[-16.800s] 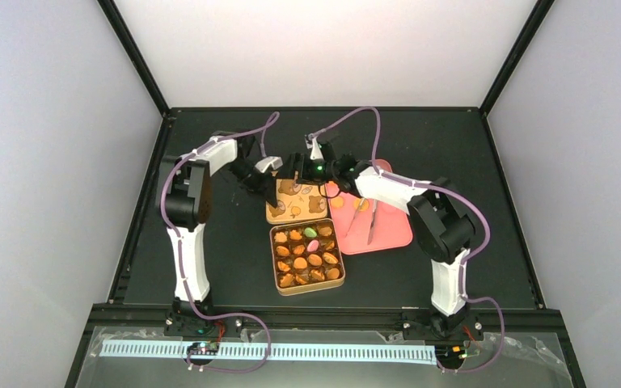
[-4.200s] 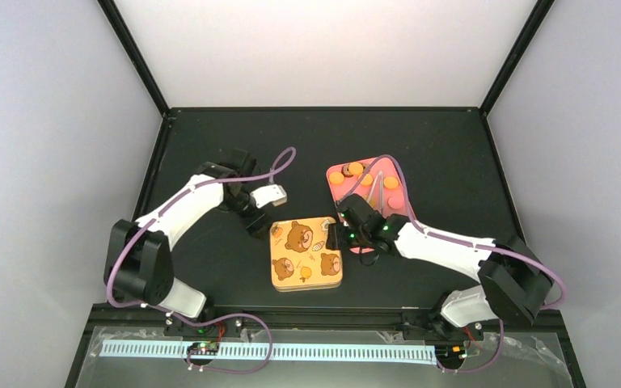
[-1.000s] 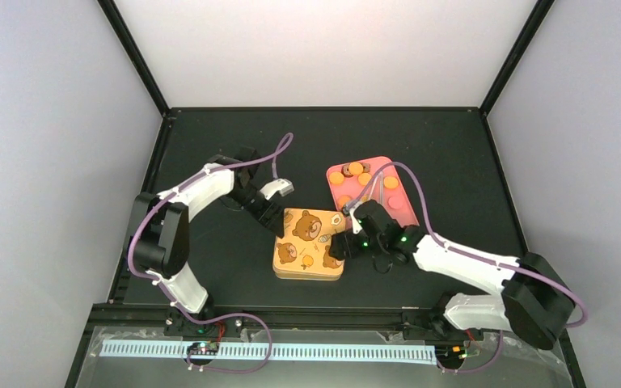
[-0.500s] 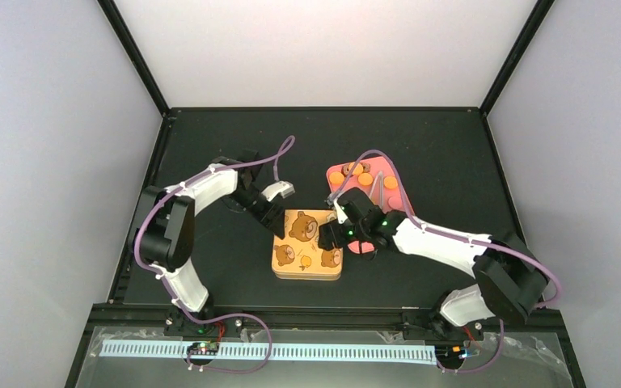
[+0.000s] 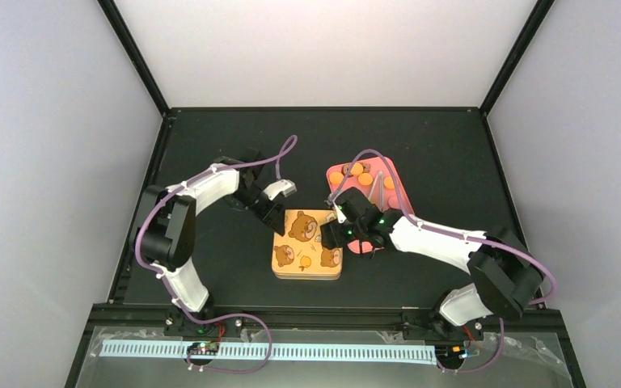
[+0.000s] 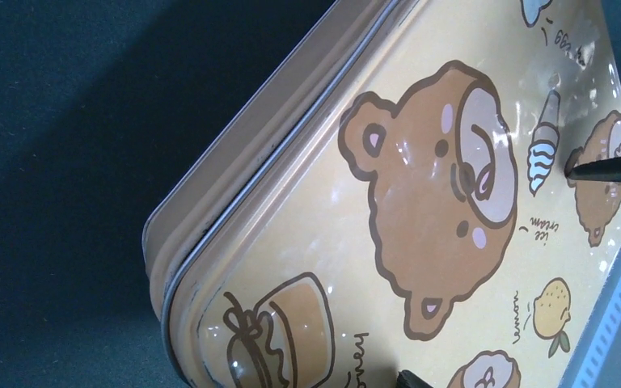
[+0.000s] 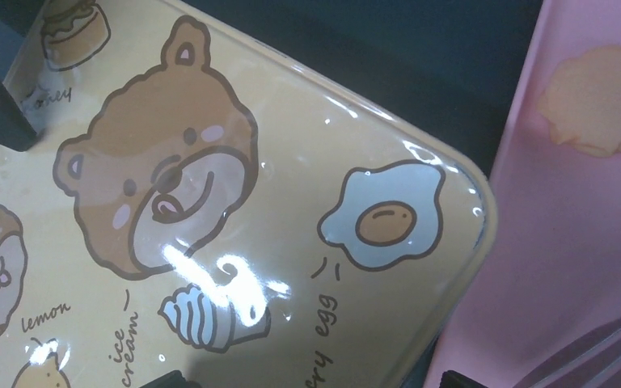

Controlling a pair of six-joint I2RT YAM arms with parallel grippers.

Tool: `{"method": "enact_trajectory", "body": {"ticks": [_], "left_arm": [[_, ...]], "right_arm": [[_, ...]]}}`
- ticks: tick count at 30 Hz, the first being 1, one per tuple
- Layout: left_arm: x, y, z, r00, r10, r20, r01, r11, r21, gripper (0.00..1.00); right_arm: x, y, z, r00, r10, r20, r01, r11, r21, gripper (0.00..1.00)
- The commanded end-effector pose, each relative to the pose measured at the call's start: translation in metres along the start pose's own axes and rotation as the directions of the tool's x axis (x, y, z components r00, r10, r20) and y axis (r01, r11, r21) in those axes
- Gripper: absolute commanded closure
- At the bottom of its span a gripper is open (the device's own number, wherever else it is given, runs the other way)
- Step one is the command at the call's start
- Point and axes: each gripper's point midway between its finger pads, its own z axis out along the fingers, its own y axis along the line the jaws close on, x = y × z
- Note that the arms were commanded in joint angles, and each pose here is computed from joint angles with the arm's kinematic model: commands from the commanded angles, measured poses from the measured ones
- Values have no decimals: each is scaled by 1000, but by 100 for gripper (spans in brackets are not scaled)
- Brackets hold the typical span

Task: Pack the cookies
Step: Press the box lid onto the packing box.

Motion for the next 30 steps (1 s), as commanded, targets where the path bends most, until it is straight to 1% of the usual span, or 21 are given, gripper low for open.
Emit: {"method": "enact_trajectory", "body": {"ticks": [1,3,8,11,14,17,22,25,27,30], "left_arm": [[-15,25,3,998,56,3,-55,992,-110,48],[-21,26,0,998,58,11,-56,991,-119,47],[-34,29,-9,996,84,32,-78,985,-152,34],[-40,30,-9,994,99,37,-92,985,-148,32],[-42,25,-4,993,114,33,-111,990,-92,31],[-41,22,4,992,127,17,-126,991,-37,31],[-40,18,13,989,147,4,-147,988,39,33],[-41,17,17,988,153,-1,-152,986,69,36],[-41,17,20,988,156,-1,-155,984,85,41],[-41,16,24,989,150,-7,-148,982,115,51]], "right_arm": [[-17,-6,-3,999,-16,40,15,999,32,17],[-20,-7,-3,999,-8,46,7,1000,19,18],[-22,-17,3,999,18,39,-18,1000,13,22],[-22,-21,9,999,28,32,-28,1000,6,26],[-20,-22,16,999,32,18,-32,999,-4,30],[-17,-24,22,999,40,4,-40,999,-12,37],[-19,-30,28,997,73,-3,-73,997,-35,48],[-22,-36,31,994,110,-2,-110,992,-68,54],[-22,-36,33,991,135,-12,-135,986,-103,58],[-21,-37,38,989,148,-27,-151,982,-117,62]]}}
